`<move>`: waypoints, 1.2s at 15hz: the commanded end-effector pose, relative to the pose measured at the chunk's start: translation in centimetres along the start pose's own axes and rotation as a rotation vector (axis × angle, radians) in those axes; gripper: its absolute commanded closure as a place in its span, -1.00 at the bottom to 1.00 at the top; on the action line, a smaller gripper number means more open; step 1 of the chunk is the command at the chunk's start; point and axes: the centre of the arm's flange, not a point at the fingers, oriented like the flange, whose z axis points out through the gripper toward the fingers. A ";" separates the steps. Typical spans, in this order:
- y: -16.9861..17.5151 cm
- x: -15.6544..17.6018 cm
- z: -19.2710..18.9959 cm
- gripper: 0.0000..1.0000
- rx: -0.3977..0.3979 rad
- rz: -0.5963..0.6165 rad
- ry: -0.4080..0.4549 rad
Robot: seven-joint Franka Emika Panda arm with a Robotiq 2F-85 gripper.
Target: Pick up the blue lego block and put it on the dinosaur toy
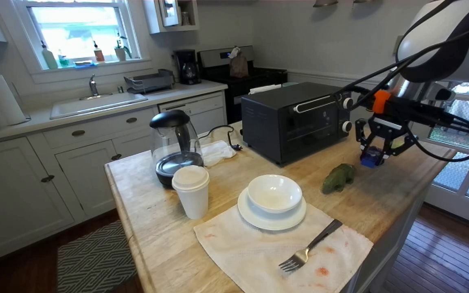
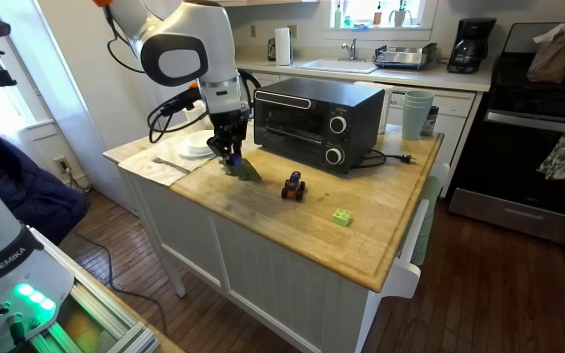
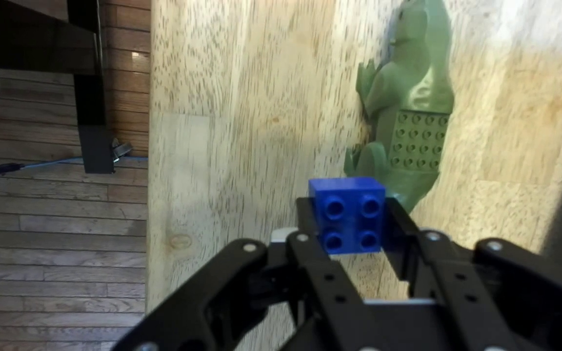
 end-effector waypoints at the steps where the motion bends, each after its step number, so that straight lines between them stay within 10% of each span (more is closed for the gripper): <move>1: -1.5 -0.9 0.7 0.77 0.025 -0.001 -0.028; 18: -4.2 -2.3 2.2 0.77 0.022 0.031 -0.026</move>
